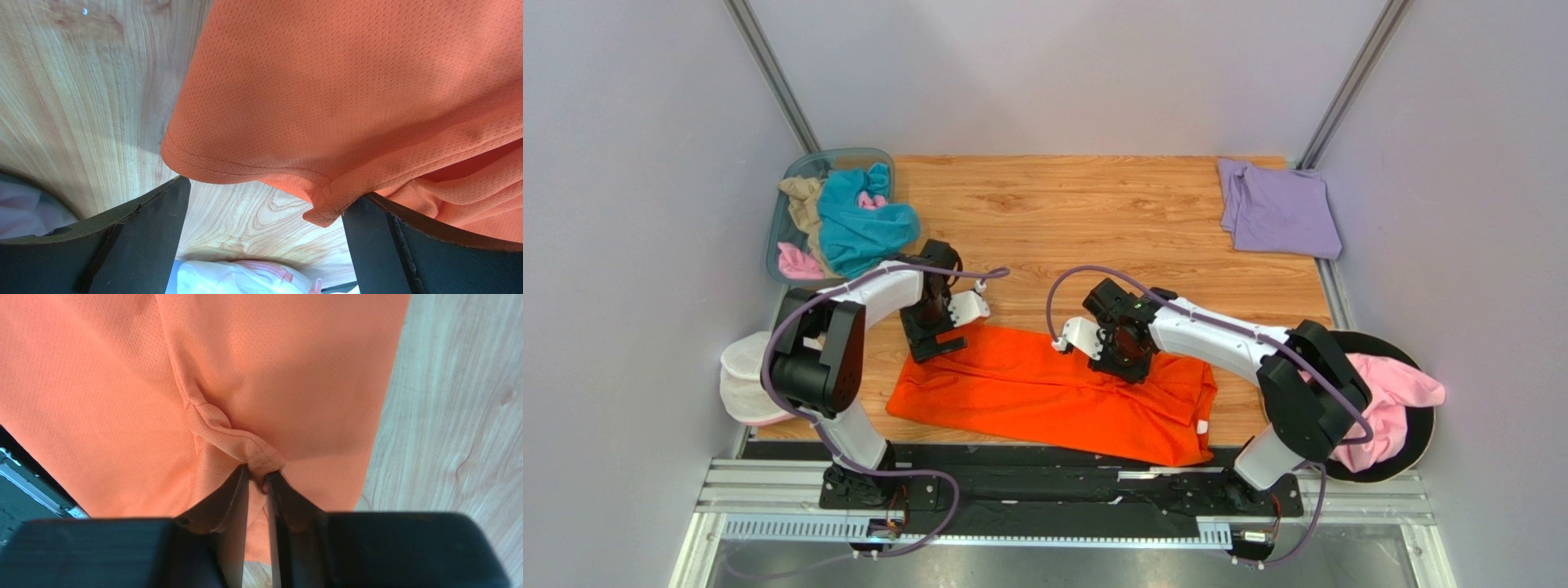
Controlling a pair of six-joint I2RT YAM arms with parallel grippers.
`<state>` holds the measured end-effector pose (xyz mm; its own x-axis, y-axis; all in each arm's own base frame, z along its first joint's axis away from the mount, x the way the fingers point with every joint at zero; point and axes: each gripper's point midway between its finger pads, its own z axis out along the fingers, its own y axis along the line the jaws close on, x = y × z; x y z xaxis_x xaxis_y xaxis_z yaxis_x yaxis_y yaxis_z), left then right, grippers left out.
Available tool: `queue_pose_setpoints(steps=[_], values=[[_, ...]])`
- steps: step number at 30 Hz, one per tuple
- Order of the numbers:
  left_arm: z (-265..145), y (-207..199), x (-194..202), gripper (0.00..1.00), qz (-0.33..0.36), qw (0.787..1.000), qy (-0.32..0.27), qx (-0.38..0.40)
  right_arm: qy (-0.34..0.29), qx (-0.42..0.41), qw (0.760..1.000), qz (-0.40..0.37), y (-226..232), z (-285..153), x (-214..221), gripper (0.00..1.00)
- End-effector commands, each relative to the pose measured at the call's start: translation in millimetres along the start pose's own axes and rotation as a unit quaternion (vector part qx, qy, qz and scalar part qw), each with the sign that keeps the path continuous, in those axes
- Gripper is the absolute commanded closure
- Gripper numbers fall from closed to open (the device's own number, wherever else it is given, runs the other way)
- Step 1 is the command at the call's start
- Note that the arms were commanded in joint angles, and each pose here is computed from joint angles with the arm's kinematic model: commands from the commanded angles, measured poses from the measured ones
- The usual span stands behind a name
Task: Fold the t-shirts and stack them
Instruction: Fold the tshirt
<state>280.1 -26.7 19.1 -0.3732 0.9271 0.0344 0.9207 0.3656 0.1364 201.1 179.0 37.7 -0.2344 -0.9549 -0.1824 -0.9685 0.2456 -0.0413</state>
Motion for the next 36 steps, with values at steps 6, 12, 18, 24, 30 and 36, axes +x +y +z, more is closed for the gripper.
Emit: queue_pose_setpoints(steps=[6,12,18,24,30,36], values=[[4.8,2.0,0.9,0.01,0.008,1.0,0.002,-0.008,-0.037,0.008,0.999,0.002,-5.0,-14.8,-17.5,1.0],[4.6,2.2,0.4,0.01,0.006,1.0,0.001,-0.008,-0.044,0.001,0.999,0.01,5.4,-34.5,-15.8,1.0],[2.2,4.7,-1.1,0.01,0.003,1.0,-0.001,-0.01,-0.039,-0.021,0.999,-0.003,29.4,-51.4,-12.4,1.0],[0.3,6.6,-1.2,0.01,0.004,1.0,0.002,-0.012,-0.022,-0.051,0.998,-0.032,60.4,-55.1,-13.0,1.0],[-0.3,8.2,0.4,0.01,0.006,1.0,0.008,-0.014,-0.011,-0.065,0.996,-0.059,88.1,-53.2,-19.1,1.0],[2.2,6.7,0.4,0.01,0.004,1.0,0.01,-0.009,0.007,-0.073,0.995,-0.073,99.1,-45.7,-16.0,0.96]])
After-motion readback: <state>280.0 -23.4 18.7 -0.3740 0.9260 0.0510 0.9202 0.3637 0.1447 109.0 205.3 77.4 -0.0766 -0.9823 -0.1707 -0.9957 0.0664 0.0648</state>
